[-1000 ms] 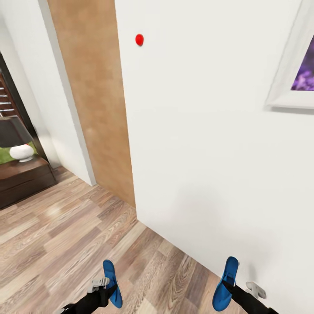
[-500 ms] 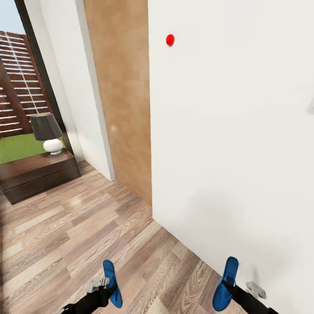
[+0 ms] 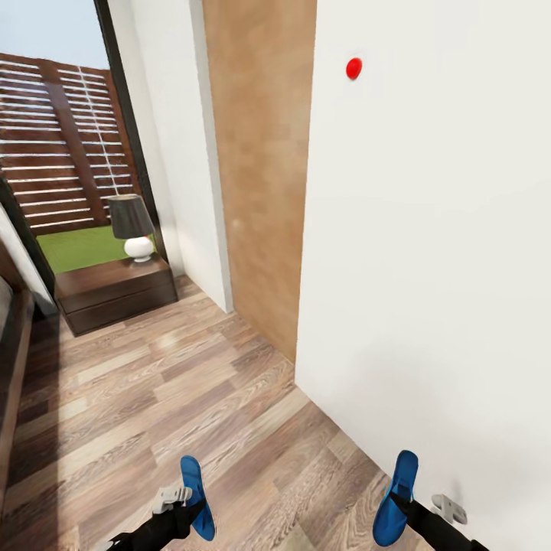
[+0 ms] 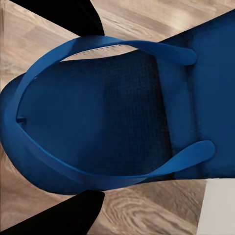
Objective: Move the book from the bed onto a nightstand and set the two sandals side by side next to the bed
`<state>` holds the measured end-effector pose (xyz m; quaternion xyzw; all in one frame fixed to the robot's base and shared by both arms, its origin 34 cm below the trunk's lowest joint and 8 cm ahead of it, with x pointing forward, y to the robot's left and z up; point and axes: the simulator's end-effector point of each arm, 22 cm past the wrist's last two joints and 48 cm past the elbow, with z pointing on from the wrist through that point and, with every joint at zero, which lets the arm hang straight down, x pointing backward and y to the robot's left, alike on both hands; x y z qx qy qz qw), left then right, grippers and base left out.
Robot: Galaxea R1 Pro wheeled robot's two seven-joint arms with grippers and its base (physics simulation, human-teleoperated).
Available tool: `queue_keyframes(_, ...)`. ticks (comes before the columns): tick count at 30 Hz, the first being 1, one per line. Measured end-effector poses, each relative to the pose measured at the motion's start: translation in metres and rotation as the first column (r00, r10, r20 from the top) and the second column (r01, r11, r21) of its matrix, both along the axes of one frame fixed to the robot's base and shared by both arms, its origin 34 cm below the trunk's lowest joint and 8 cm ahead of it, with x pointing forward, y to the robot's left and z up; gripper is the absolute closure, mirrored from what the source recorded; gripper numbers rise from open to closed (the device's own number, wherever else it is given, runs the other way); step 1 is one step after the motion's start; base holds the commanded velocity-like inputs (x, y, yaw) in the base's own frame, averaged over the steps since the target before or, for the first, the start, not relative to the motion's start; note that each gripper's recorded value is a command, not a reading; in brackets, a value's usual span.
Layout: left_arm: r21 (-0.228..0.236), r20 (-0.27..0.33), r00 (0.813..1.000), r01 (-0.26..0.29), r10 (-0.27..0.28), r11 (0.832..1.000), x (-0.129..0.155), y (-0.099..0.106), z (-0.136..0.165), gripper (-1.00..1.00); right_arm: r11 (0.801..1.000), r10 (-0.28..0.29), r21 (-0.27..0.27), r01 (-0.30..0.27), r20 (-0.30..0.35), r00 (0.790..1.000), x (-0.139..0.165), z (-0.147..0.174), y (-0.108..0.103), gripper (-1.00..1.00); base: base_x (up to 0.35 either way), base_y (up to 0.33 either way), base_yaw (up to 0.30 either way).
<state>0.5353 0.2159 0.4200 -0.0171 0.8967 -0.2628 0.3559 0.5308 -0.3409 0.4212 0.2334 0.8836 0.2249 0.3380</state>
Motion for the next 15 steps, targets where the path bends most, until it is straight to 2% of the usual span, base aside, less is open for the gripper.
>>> queue_keyframes(3, 0.000, 0.000, 1.000, 0.001, -0.001, 1.000, -0.0001, -0.0001, 0.0001, 1.00, 1.000, 0.000, 0.000, 0.000, 0.000, 1.000, 0.0000, 0.0000, 0.0000, 1.00, 0.040, 0.000, 0.292)
queue_keyframes(6, -0.001, 0.001, 1.000, 0.001, -0.001, 1.000, -0.0001, -0.0002, 0.0004, 1.00, 1.000, 0.000, 0.000, 0.000, 0.001, 1.000, -0.0001, 0.0003, 0.0001, 1.00, 0.234, 0.000, 0.220)
queue_keyframes(15, -0.001, 0.001, 1.000, 0.001, -0.001, 1.000, 0.0000, -0.0002, 0.0005, 1.00, 1.000, 0.000, 0.000, 0.000, 0.001, 1.000, -0.0001, 0.0004, 0.0000, 1.00, 0.306, 0.000, 0.033)
